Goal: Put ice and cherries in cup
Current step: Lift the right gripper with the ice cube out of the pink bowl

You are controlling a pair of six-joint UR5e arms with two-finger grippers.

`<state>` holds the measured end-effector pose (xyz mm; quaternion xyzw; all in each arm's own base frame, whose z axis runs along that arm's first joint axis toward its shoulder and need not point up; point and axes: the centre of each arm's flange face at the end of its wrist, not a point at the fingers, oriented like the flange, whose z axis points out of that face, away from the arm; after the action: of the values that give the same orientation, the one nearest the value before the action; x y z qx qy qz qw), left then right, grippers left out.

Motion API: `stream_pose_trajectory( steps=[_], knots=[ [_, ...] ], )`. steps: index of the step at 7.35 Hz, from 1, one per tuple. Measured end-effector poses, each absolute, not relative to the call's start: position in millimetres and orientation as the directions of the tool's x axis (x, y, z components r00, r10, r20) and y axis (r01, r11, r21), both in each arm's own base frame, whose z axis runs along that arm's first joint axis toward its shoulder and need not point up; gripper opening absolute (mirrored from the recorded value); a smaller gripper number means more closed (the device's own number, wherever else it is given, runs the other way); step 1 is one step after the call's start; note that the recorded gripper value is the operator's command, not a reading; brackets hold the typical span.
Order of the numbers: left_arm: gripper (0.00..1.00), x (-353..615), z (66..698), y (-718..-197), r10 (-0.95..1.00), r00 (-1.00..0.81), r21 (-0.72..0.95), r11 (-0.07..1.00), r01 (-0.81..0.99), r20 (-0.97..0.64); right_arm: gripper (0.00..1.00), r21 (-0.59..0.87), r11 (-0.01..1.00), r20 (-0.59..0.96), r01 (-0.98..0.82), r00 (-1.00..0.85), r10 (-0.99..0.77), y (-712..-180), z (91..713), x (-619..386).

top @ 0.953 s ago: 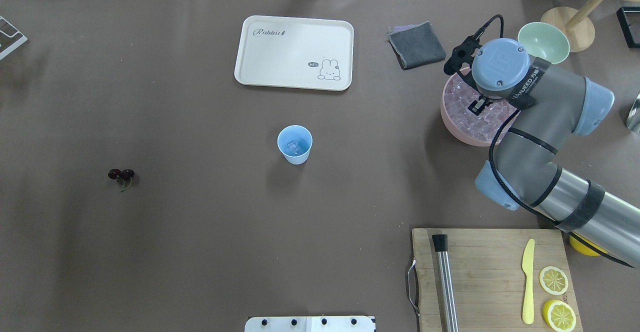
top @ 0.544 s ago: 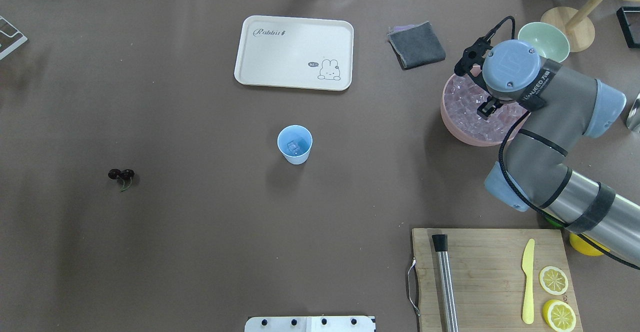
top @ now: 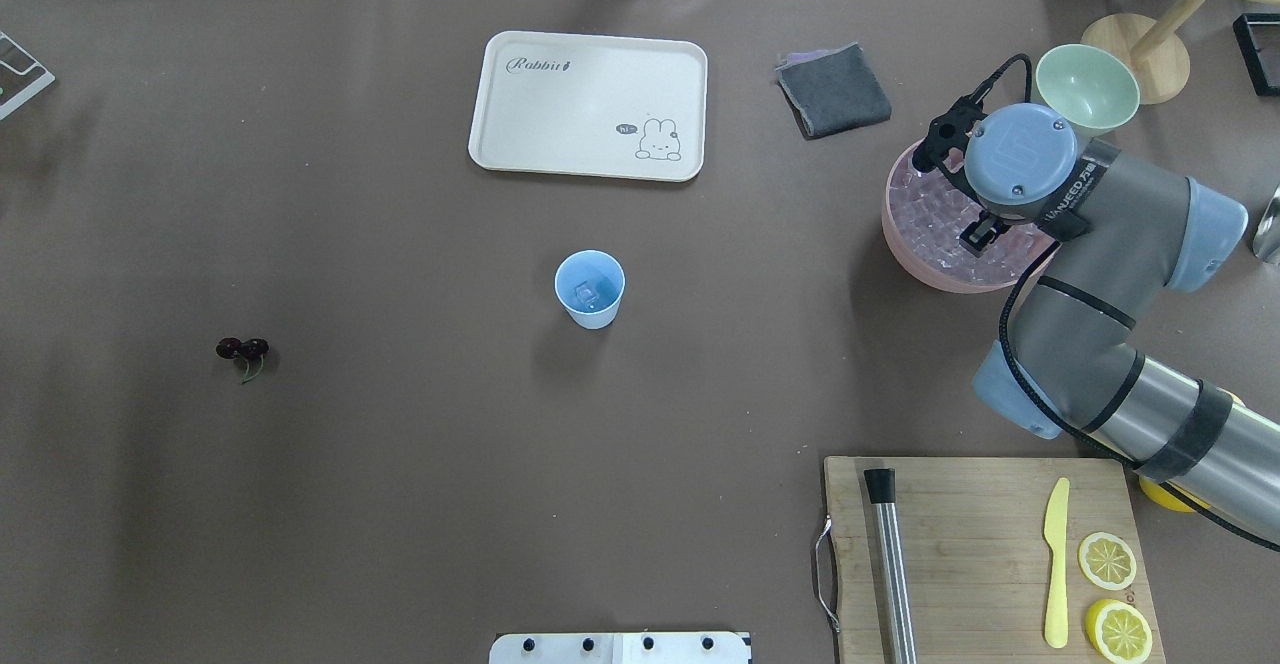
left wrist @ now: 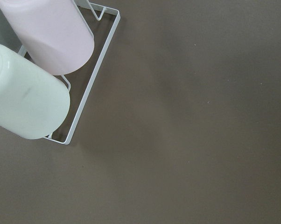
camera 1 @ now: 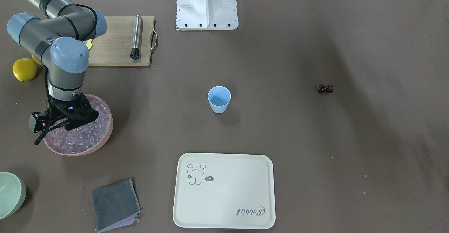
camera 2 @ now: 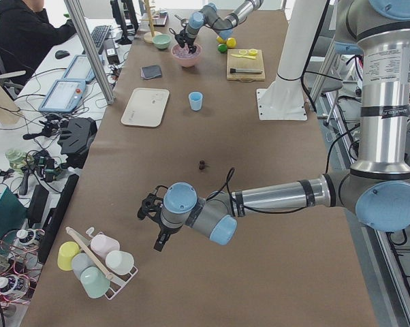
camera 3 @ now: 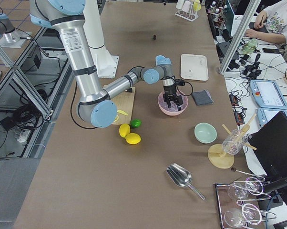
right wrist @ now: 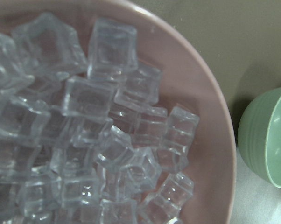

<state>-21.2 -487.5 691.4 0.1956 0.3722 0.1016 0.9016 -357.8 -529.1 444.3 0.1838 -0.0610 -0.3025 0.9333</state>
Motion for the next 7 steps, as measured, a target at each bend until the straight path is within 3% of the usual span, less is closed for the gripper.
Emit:
stream_pose_trajectory(
  steps=[2, 3, 4, 5, 7],
  knots=[
    [0.98, -21, 695, -487, 0.325, 0.703, 0.422, 0.906, -0.038, -0.633, 0.36, 0.381, 0.750, 0.002, 0.541, 0.811, -0.586, -524, 444, -368],
    [0.98, -21, 696, -487, 0.324, 0.703, 0.421, 0.906, -0.038, -0.633, 0.32, 0.376, 0.749, -0.002, 0.546, 0.809, -0.588, -521, 447, -371],
    [0.98, -21, 697, -487, 0.323, 0.703, 0.420, 0.907, -0.038, -0.634, 0.15, 0.380, 0.747, -0.002, 0.545, 0.808, -0.589, -521, 445, -373],
    [0.98, -21, 697, -487, 0.323, 0.703, 0.420, 0.907, -0.038, -0.634, 0.06, 0.382, 0.746, -0.002, 0.545, 0.808, -0.590, -521, 443, -373],
    [0.98, -21, 698, -487, 0.321, 0.703, 0.417, 0.908, -0.038, -0.635, 0.00, 0.389, 0.743, 0.000, 0.544, 0.807, -0.591, -521, 439, -374]
  ],
)
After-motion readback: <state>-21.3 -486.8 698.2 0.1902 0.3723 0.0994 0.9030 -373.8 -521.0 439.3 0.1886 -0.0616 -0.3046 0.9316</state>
